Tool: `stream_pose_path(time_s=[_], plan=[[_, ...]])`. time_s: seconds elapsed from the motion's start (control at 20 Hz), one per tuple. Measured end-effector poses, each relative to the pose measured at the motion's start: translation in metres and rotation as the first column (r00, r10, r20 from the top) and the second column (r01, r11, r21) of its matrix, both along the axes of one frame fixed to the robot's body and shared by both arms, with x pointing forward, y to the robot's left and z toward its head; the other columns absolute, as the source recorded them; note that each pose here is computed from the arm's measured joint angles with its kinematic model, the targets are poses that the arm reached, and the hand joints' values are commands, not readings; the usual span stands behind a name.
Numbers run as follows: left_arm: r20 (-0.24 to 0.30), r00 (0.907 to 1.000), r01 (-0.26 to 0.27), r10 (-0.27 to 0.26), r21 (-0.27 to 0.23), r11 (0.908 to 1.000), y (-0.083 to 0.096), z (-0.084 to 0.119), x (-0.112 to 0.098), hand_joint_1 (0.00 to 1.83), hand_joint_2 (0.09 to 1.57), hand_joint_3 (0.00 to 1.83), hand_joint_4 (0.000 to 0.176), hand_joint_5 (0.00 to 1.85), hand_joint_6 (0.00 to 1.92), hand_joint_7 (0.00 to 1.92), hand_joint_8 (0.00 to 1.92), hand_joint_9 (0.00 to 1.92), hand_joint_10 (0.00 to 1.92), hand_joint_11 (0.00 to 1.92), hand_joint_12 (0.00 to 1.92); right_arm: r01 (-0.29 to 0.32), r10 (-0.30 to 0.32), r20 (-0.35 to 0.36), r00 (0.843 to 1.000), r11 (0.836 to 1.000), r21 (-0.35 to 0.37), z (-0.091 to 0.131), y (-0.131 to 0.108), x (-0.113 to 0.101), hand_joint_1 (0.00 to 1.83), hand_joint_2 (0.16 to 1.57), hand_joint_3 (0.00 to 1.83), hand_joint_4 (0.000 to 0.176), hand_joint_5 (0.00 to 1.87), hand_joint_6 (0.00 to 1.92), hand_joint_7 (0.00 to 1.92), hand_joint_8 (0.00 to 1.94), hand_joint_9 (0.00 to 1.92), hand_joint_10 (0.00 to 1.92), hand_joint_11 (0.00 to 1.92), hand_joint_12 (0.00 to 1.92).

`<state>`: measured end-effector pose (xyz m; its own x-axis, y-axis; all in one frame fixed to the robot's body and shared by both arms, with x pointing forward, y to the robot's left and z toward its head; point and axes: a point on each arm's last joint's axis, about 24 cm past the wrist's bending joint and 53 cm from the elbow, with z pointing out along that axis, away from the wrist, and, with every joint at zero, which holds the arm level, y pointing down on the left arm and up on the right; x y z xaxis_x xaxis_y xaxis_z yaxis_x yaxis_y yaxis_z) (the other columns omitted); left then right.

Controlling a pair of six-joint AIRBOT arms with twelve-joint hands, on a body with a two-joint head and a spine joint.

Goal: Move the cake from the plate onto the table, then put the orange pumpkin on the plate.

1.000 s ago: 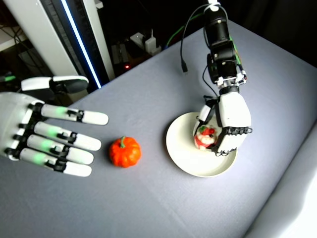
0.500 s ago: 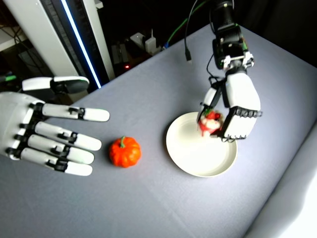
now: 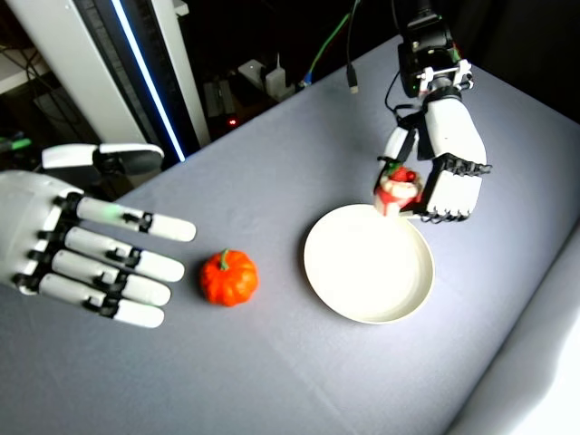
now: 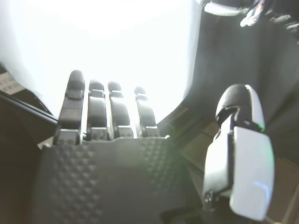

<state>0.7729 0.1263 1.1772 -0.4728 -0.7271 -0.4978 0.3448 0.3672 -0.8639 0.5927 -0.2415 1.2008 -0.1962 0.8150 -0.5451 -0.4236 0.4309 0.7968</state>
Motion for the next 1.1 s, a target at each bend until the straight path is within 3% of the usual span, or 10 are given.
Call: stream_pose_path(time_s=[0.1,0.15,0.25,0.4,0.45,0.6,0.75,1.0,1.05,1.1], plan=[[-0.021,0.9997,-0.016,0.016,0.001,0.9999,0.01,-0.007,-0.001,1.26,0.75,0.85,0.0,0.9,1.22,0.94,1.54,0.92,1.88,0.88,1.92,-0.003,0.003,0.003,1.0,1.0,0.001,0.001,0.001,-0.001,0.15,1.01,0.0,0.038,0.0,0.0,0.0,0.0,0.0,0.0,0.0,0.26],[-0.027,0.9995,-0.018,0.018,-0.001,0.9998,0.014,-0.01,-0.004,1.27,0.85,0.61,0.0,0.92,1.06,0.95,1.45,0.9,1.79,0.83,1.86,-0.004,0.004,0.003,1.0,1.0,0.0,0.001,0.001,-0.001,0.16,1.01,0.0,0.052,0.0,0.0,0.0,0.0,0.0,0.0,0.0,0.25],[-0.045,0.9981,-0.042,0.042,-0.009,0.9991,0.03,-0.016,-0.007,1.27,0.93,0.43,0.0,0.93,0.97,0.96,1.37,0.88,1.68,0.76,1.83,0.002,-0.002,0.0,1.0,1.0,0.004,0.0,0.0,0.0,0.17,1.02,0.0,0.048,0.0,0.0,0.0,0.0,0.0,0.0,0.0,0.25],[-0.053,0.9967,-0.062,0.061,-0.016,0.998,0.038,-0.016,-0.005,1.26,1.0,0.32,0.0,0.91,0.97,0.92,1.41,0.92,1.86,0.93,1.92,0.006,-0.006,0.0,1.0,1.0,0.005,0.0,-0.001,0.0,0.16,1.03,0.0,0.038,0.0,0.0,0.0,0.0,0.0,0.0,0.0,0.24],[-0.068,0.9954,-0.07,0.068,-0.03,0.9971,0.043,-0.019,-0.009,1.25,1.06,0.21,0.0,0.9,0.94,0.89,1.46,0.96,1.89,1.02,1.92,-0.003,0.003,0.001,1.0,1.0,0.002,0.0,0.001,-0.001,0.16,1.03,0.0,0.039,0.0,0.0,0.0,0.0,0.0,0.0,0.0,0.08],[-0.112,0.9871,-0.117,0.115,-0.018,0.993,0.073,-0.036,-0.015,1.25,1.06,0.19,0.0,0.89,1.0,0.93,1.36,0.89,1.77,0.88,1.92,0.013,-0.013,-0.014,1.0,1.0,0.003,-0.003,-0.003,0.0,0.17,1.01,0.01,0.023,0.0,0.0,0.0,0.0,0.0,0.0,0.0,0.09],[-0.139,0.9781,-0.157,0.154,-0.007,0.9876,0.097,-0.044,-0.02,1.24,1.11,0.12,0.0,0.86,1.03,0.9,1.41,0.84,1.78,0.83,1.92,0.015,-0.015,-0.01,1.0,1.0,0.006,-0.002,-0.003,0.0,0.18,1.02,0.01,0.056,0.0,0.0,0.0,0.0,0.0,0.0,0.01,0.0],[-0.171,0.9728,-0.157,0.156,0.01,0.9876,0.102,-0.056,-0.029,1.25,1.05,0.26,0.0,0.87,1.03,0.88,1.46,0.84,1.85,0.86,1.92,0.005,-0.004,-0.012,1.0,1.0,0.006,-0.003,0.0,-0.002,0.17,1.07,0.02,0.053,0.0,0.0,0.0,0.0,0.0,0.0,0.0,0.0],[-0.175,0.9721,-0.155,0.156,0.018,0.9877,0.103,-0.057,-0.032,1.24,1.04,0.27,0.0,0.87,1.05,0.9,1.43,0.84,1.82,0.83,1.92,0.009,-0.009,-0.014,1.0,1.0,0.009,-0.003,-0.001,-0.001,0.17,1.07,0.01,0.074,0.0,0.0,0.0,0.0,0.0,0.0,0.0,0.0],[-0.173,0.9727,-0.152,0.155,0.033,0.9879,0.105,-0.055,-0.033,1.25,1.0,0.33,0.0,0.88,1.06,0.92,1.4,0.85,1.8,0.83,1.92,0.014,-0.014,-0.016,1.0,1.0,0.01,-0.004,-0.002,-0.001,0.15,1.07,0.02,0.061,0.0,0.0,0.0,0.0,0.0,0.0,0.02,0.01]])
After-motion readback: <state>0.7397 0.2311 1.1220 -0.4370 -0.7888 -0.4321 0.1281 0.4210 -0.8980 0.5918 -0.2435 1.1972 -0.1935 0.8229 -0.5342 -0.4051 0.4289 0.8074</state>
